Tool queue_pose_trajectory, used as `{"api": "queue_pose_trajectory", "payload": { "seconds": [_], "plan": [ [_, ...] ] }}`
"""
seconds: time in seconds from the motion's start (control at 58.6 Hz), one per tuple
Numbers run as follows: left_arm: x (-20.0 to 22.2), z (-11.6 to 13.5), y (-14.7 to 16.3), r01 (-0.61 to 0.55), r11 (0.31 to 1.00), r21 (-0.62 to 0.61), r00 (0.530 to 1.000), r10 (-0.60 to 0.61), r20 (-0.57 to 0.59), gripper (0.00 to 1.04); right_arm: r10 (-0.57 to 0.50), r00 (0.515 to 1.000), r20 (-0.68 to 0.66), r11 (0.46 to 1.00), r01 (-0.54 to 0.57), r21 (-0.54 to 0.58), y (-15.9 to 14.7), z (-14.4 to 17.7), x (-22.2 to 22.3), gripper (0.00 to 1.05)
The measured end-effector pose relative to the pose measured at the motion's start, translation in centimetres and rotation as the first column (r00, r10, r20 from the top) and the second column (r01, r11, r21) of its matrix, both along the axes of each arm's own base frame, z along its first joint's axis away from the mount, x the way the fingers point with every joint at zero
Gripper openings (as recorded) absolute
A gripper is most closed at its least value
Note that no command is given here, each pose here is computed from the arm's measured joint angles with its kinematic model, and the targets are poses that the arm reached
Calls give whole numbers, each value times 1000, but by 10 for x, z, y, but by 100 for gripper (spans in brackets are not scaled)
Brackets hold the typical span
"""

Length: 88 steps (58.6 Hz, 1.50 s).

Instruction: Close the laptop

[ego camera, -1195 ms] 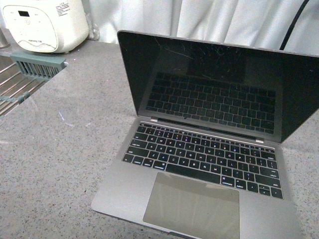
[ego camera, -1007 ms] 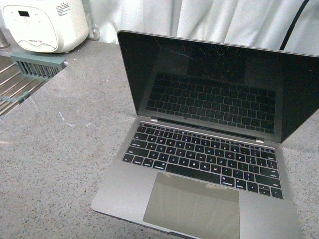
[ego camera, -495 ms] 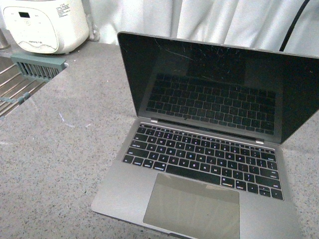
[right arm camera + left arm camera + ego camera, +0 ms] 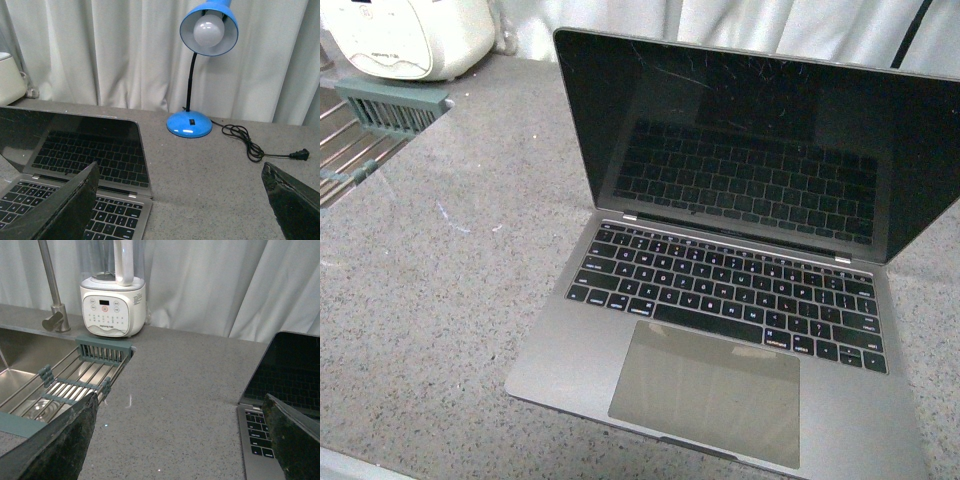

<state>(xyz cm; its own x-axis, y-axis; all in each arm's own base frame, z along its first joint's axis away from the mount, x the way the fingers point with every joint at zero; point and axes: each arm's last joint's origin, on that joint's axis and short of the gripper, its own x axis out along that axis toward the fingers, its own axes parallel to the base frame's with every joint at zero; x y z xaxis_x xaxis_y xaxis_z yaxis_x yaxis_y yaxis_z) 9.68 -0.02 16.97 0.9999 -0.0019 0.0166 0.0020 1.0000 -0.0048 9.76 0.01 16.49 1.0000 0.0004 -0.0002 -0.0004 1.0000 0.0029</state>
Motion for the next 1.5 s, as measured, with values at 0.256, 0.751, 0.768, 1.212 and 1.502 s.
{"api": "queue_pose_trajectory", "payload": {
  "seconds": [0.256, 0.751, 0.768, 1.212, 1.502],
  "plan": [
    [0, 0, 0, 0, 1000, 0, 1000, 0, 0, 98, 0, 1000, 0, 1000, 0, 0, 0, 0, 0, 95],
    [92, 44, -48, 38, 991, -125, 989, -56, -139, 98, -18, 985, -174, 996, 33, 84, 16, 31, 88, 95],
    [100, 45, -52, 41, 992, -121, 986, -59, -153, 98, -7, 983, -182, 995, 24, 94, 17, 34, 94, 95],
    [212, 70, -139, 166, 979, -117, 960, -188, -209, 98, 210, 917, -339, 965, -137, 225, 21, 83, 212, 95],
    [246, 61, -181, 258, 962, -88, 909, -273, -315, 52, 202, 879, -431, 959, -87, 271, 10, 67, 241, 48]
  ]
}}
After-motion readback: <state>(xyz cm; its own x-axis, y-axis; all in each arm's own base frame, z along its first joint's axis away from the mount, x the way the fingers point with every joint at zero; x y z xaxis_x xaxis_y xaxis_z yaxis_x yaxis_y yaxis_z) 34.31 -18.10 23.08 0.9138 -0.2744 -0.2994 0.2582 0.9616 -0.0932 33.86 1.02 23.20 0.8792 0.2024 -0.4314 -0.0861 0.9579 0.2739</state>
